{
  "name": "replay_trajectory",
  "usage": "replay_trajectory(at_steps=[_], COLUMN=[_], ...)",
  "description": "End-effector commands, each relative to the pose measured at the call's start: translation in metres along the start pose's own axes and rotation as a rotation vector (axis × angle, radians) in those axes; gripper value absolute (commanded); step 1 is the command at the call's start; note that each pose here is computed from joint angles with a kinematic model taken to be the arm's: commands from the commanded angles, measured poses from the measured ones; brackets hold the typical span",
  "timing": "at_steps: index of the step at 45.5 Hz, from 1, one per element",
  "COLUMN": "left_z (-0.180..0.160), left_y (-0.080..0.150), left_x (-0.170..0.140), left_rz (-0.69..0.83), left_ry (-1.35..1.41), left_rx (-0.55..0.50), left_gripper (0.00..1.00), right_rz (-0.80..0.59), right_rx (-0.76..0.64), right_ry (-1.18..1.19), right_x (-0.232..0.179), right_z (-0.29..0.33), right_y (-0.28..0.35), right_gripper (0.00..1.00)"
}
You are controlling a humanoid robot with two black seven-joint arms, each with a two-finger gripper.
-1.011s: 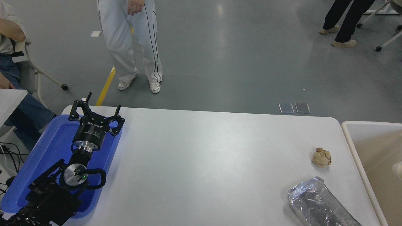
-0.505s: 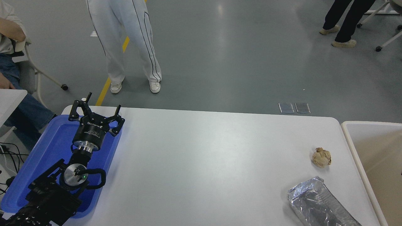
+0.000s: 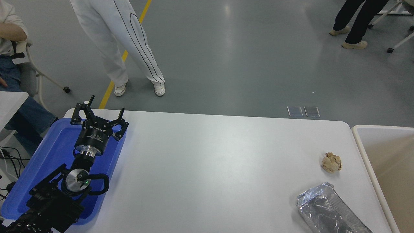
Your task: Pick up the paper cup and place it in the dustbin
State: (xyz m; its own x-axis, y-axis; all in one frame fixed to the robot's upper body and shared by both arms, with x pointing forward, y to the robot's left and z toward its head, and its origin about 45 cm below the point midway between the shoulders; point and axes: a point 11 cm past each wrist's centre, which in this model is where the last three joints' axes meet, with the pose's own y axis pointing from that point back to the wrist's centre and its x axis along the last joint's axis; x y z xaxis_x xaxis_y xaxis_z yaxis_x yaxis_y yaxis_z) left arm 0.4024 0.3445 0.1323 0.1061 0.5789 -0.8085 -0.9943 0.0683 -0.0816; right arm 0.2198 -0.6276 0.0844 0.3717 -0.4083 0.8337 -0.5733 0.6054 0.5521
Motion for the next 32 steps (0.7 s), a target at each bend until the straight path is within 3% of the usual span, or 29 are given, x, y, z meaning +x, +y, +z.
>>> replay_trajectory(at_steps=[1,14,20,26,32], left_z=[0.0,0.0,0.0,0.0,0.0], left_y=[0.0,0.0,0.0,0.0,0.0], left_x=[0.0,0.0,0.0,0.0,0.0], left_rz=[0.0,0.0,0.0,0.0,0.0], left_ry=[0.0,0.0,0.0,0.0,0.0], left_rx=[0.0,0.0,0.0,0.0,0.0], left_gripper=[1.0,1.0,1.0,1.0,1.0], right_rz=[-0.095,-0.224,-0.288,-0.369,-0.543], right_rx=[0.024,0.072,0.083,0.098,0.088], right_ry=[-0.024,-0.062,-0.088,-0.074,0.006], right_x=[0.006,0.008,0.012,0.023,0.035], right_z=[0.005,-0.006,-0.008,-0.014,-0.02], right_y=[0.015,0.032,0.042,0.05,0.058], right_gripper=[0.73,0.81,0.99,1.0,1.0])
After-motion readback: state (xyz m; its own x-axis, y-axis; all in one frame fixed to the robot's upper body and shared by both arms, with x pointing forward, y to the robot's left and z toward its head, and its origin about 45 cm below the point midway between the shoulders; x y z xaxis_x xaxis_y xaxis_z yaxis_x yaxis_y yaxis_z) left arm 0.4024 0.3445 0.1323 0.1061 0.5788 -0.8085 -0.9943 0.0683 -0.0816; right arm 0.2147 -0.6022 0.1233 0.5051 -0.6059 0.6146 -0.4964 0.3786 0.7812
